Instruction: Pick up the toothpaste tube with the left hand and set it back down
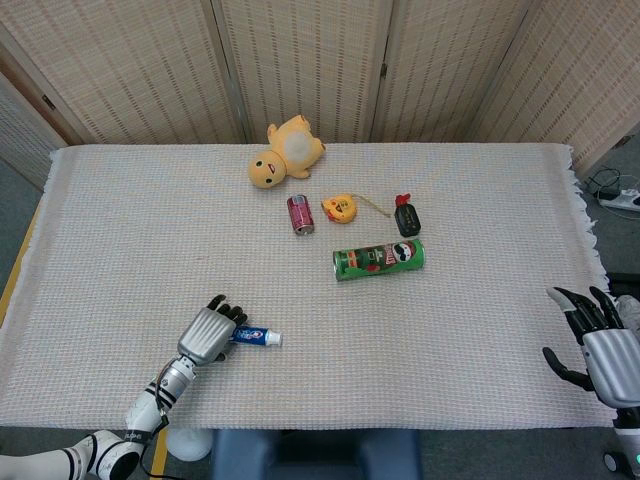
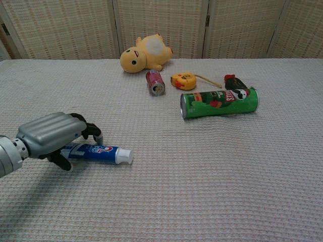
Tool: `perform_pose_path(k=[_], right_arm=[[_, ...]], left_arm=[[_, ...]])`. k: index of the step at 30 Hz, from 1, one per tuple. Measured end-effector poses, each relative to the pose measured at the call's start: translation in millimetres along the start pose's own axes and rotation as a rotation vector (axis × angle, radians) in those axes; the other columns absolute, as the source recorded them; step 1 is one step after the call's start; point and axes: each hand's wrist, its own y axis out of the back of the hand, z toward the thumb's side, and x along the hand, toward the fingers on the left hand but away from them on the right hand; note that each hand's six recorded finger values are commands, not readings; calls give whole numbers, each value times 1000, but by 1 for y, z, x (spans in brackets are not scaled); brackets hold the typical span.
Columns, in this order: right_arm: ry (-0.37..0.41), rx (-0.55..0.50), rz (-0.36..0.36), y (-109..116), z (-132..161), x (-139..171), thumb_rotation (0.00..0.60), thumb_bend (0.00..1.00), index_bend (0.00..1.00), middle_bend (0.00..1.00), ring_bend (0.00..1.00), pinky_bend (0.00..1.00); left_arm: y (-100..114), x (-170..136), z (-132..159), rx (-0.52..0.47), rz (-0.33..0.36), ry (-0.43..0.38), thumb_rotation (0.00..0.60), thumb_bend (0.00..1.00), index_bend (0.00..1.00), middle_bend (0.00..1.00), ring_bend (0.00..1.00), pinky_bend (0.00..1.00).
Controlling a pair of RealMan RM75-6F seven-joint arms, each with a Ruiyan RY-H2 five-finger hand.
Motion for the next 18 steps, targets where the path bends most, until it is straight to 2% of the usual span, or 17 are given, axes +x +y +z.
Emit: perform_pose_path(k=[6, 10, 15, 18], right_arm=[[0, 1, 6, -1, 1, -1, 600, 394, 89, 175, 150, 38], [1, 2, 7, -2, 2, -1, 600, 395, 89, 177, 149, 38], [4, 6, 7, -1, 4, -2, 600, 395, 89, 178, 150, 38], [12, 7, 3, 0, 6, -2, 600, 394, 89, 179, 149, 38]], left_arm=[[0, 1, 0, -19, 22, -5, 600, 438, 459, 439, 437, 247], [0, 2, -1, -43, 48, -12, 600, 515, 561, 556, 540, 312], [2, 5, -7, -94, 80, -31, 600, 632, 671, 676, 665, 580], [5, 6, -11, -124, 109, -54, 600, 646, 715, 718, 714, 680]])
